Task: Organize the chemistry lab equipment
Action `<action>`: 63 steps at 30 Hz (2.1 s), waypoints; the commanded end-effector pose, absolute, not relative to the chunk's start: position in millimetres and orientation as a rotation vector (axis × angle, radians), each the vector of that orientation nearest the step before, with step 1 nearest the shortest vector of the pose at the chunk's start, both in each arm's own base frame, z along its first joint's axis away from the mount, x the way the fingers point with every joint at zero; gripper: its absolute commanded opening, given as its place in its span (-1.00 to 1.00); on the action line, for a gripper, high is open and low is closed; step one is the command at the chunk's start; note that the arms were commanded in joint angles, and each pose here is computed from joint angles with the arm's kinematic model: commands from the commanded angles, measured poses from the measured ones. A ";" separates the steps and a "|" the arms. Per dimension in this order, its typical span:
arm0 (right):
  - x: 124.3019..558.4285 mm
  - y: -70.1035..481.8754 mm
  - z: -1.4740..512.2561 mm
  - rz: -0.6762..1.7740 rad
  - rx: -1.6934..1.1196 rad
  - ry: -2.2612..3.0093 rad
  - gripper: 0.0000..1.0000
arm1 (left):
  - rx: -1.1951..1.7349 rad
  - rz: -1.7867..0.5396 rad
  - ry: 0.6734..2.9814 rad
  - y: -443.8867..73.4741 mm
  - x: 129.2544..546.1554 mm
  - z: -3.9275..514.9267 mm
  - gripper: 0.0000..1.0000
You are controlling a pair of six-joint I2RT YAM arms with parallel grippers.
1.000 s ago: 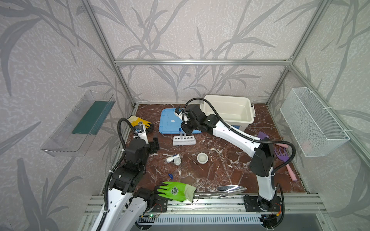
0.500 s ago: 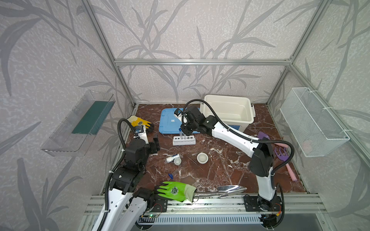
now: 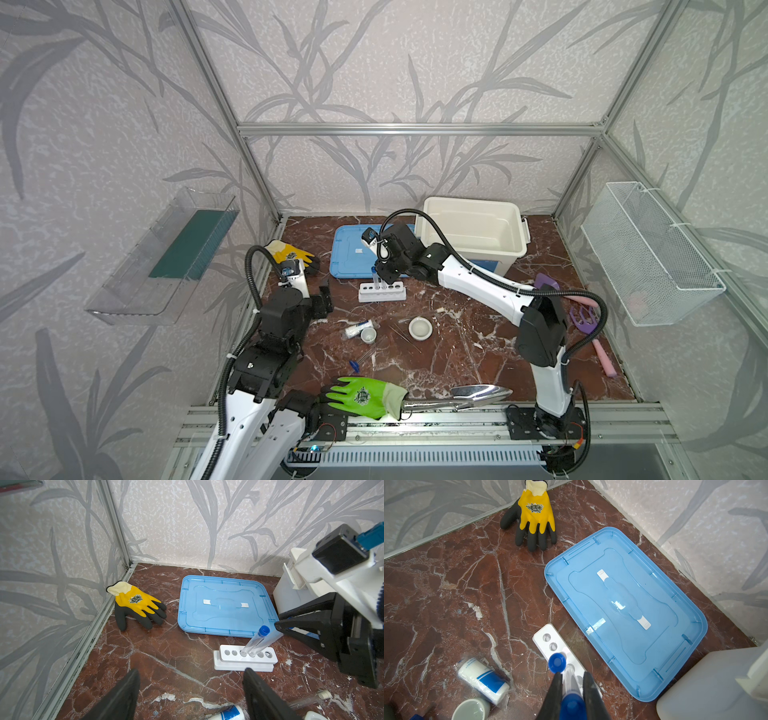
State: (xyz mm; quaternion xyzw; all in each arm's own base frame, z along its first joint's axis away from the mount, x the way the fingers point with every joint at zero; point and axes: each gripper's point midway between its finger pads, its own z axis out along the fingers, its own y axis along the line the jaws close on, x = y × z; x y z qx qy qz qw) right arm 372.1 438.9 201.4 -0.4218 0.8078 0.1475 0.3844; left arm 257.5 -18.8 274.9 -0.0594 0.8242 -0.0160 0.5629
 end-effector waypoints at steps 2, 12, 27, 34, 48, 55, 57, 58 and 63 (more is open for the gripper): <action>375.0 442.0 183.7 0.369 -1.063 2.075 -0.72 | -0.157 -0.046 1.938 -17.8 258.9 272.7 0.56; 377.8 442.3 169.6 0.364 -1.058 2.082 -0.72 | -0.151 -0.051 1.944 -19.0 259.6 271.3 0.57; 375.9 442.2 156.8 0.368 -1.061 2.102 -0.62 | -0.143 -0.051 1.948 -19.7 260.9 270.7 0.56; 375.3 441.0 164.8 0.368 -1.059 2.090 -0.42 | -0.138 -0.054 1.952 -20.5 261.8 269.9 0.56; 364.8 421.1 222.3 0.412 -1.015 2.031 -0.11 | 0.044 -0.207 1.955 -54.7 262.8 269.7 0.56; 357.5 384.9 260.5 0.442 -0.949 1.999 -0.11 | 0.177 -0.319 1.952 -83.7 262.4 274.3 0.53; 356.6 368.8 269.9 0.459 -0.909 1.998 -0.11 | 0.236 -0.337 1.968 -96.4 262.4 271.0 0.52; 355.2 359.4 276.5 0.476 -0.886 1.994 -0.11 | 0.270 -0.337 1.978 -103.1 262.8 268.9 0.52; 356.9 308.2 277.7 0.518 -0.756 2.032 -0.11 | 0.515 -0.229 2.030 -146.1 261.3 249.4 0.48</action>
